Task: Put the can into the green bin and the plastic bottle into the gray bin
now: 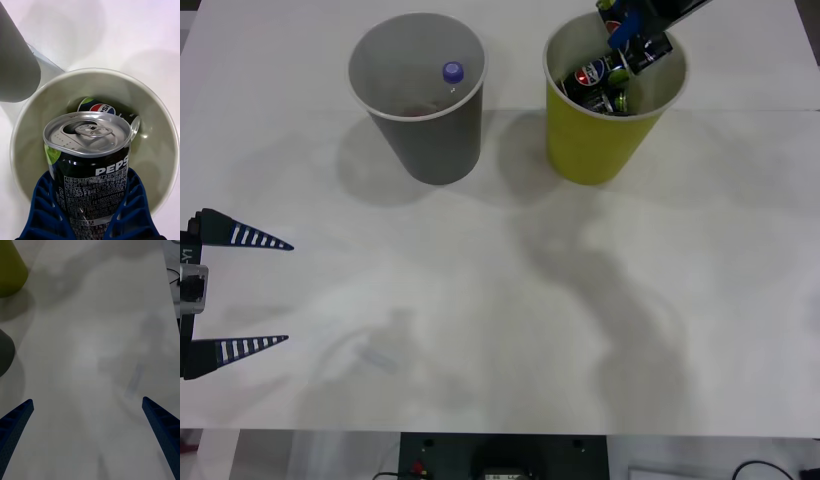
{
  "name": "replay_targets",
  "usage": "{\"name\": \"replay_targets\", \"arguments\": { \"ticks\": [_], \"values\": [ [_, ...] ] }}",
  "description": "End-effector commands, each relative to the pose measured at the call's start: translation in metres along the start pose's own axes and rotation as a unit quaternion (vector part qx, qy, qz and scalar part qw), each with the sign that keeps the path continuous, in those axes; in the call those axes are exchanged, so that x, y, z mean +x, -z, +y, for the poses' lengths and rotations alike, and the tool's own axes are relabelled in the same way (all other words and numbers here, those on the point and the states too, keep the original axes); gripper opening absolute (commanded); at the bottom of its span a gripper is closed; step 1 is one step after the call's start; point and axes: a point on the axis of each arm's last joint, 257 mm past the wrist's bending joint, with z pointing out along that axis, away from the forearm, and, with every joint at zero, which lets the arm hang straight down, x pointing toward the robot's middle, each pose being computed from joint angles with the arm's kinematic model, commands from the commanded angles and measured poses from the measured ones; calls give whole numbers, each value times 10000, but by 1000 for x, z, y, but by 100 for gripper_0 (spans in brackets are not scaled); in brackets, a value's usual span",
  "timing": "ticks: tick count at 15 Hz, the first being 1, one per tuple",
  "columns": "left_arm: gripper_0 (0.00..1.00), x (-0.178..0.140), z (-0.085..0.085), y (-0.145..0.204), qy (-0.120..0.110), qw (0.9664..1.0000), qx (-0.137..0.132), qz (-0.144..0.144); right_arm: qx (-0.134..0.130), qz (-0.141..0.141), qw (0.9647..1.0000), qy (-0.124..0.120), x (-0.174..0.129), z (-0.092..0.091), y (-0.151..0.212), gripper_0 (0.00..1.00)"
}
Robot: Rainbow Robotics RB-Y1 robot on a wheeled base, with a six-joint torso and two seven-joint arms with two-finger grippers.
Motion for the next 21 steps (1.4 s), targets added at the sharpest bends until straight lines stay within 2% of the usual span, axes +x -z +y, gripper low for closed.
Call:
{"name": "replay_targets", "arguments": {
  "ticks": [1, 2, 6, 10, 14, 15, 18, 21],
  "values": [
    [100, 0, 0, 0, 0, 10000, 0, 0, 12, -18, 9997, 228, -1, -1, -1, 81],
    [100, 0, 0, 0, 0, 10000, 0, 0, 7, -26, 9997, 258, -1, -1, 0, 100],
    [100, 0, 0, 0, 0, 10000, 0, 0, -117, -51, 9988, 462, 0, 4, 7, 100],
    [100, 0, 0, 0, 0, 10000, 0, 0, -555, -136, 9961, 666, 19, 9, 30, 100],
    [100, 0, 0, 0, 0, 10000, 0, 0, -612, -643, 9924, 855, 32, 13, 48, 100],
    [100, 0, 0, 0, 0, 10000, 0, 0, -599, -706, 9917, 888, 41, 15, 50, 100],
    [100, 0, 0, 0, 0, 10000, 0, 0, -535, -884, 9868, 1246, 74, 22, 54, 100],
    [100, 0, 0, 0, 0, 10000, 0, 0, -578, -964, 9834, 1422, 102, 35, 56, 100]
  ]
}}
